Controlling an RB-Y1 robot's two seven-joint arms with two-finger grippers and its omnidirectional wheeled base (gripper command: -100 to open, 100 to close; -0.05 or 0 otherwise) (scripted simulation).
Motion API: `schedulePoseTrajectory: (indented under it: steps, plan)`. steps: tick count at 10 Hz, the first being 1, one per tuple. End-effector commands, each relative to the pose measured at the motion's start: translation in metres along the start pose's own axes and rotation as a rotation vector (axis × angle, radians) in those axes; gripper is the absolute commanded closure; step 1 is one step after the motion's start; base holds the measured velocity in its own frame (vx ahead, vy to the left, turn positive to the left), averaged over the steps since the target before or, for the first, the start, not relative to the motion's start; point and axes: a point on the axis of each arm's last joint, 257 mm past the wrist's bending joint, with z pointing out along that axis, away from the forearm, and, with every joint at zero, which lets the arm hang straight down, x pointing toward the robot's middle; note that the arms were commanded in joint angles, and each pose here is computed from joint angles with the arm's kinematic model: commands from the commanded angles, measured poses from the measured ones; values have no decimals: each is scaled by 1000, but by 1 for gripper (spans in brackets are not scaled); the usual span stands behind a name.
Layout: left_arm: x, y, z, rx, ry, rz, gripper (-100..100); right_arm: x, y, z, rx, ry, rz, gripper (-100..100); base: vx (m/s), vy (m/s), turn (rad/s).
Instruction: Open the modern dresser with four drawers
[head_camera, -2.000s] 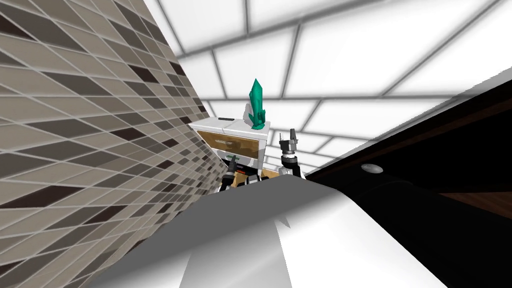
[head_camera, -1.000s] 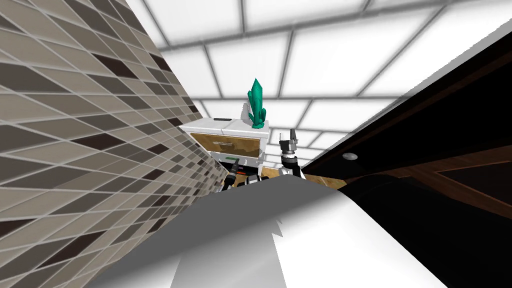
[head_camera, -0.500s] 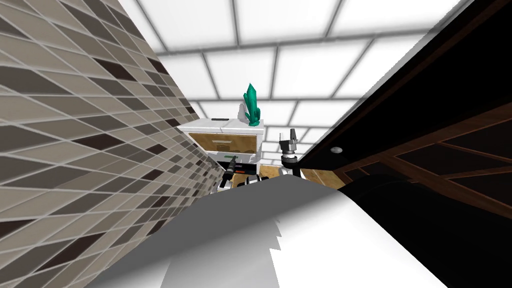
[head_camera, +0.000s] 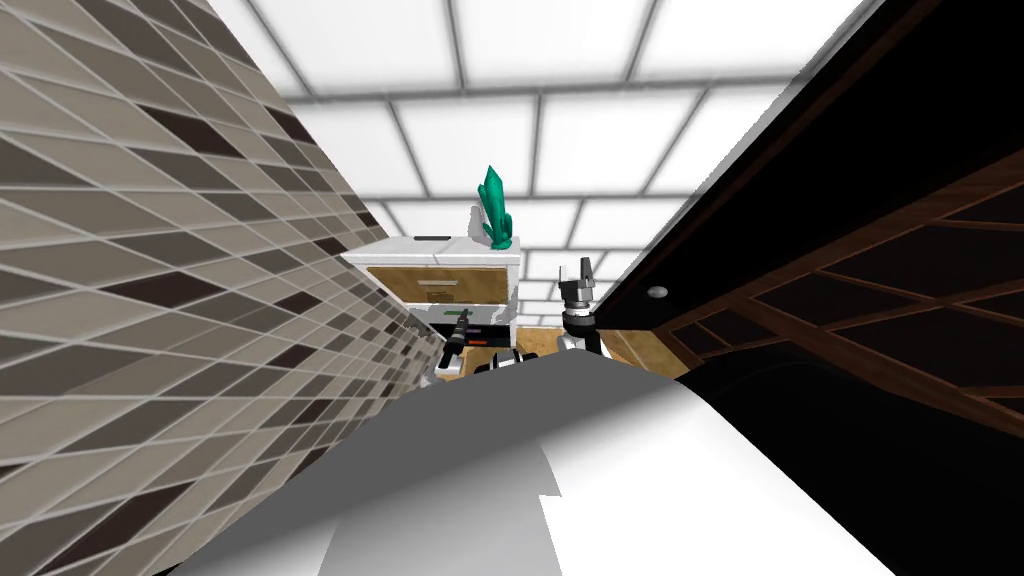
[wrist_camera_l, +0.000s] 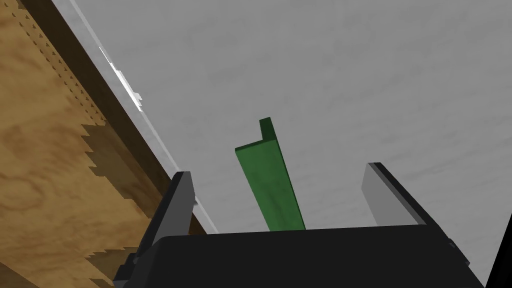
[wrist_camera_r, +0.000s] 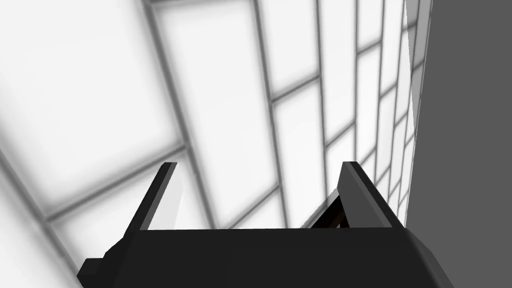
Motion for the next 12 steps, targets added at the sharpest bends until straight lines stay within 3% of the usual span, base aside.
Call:
schedulePoseTrajectory:
  steps: [1,2,3,4,5,6,8,9,10,12]
  plan:
    - [-10,8,10,-19,-14,3,-100,0,0,0,0,0,0,0,-49,10,14]
    - [-10,9,10,-20,-14,3,-100,0,0,0,0,0,0,0,-16,6,27]
    - [-28,0,23,-2,-58,-3,-100,0,0,0,0,0,0,0,-61,12,-286]
    - [-29,-5,28,6,-57,-1,-100,0,0,0,0,0,0,0,-95,21,-134]
    - [-27,6,26,-19,-52,-2,-100,0,0,0,0,0,0,0,-56,13,24]
    - [-44,-4,38,2,-97,-12,-100,0,0,0,0,0,0,0,-86,12,-241]
    - [-41,11,38,-37,-88,-13,-100,0,0,0,0,0,0,0,-62,12,-61]
    - [-57,-2,49,-9,-133,-26,-100,0,0,0,0,0,0,0,-87,8,-215]
    - [-56,-5,56,-8,-127,-25,-100,0,0,0,0,0,0,0,-93,9,-180]
    - [-53,11,51,-45,-122,-28,-100,0,0,0,0,0,0,0,-29,1,27]
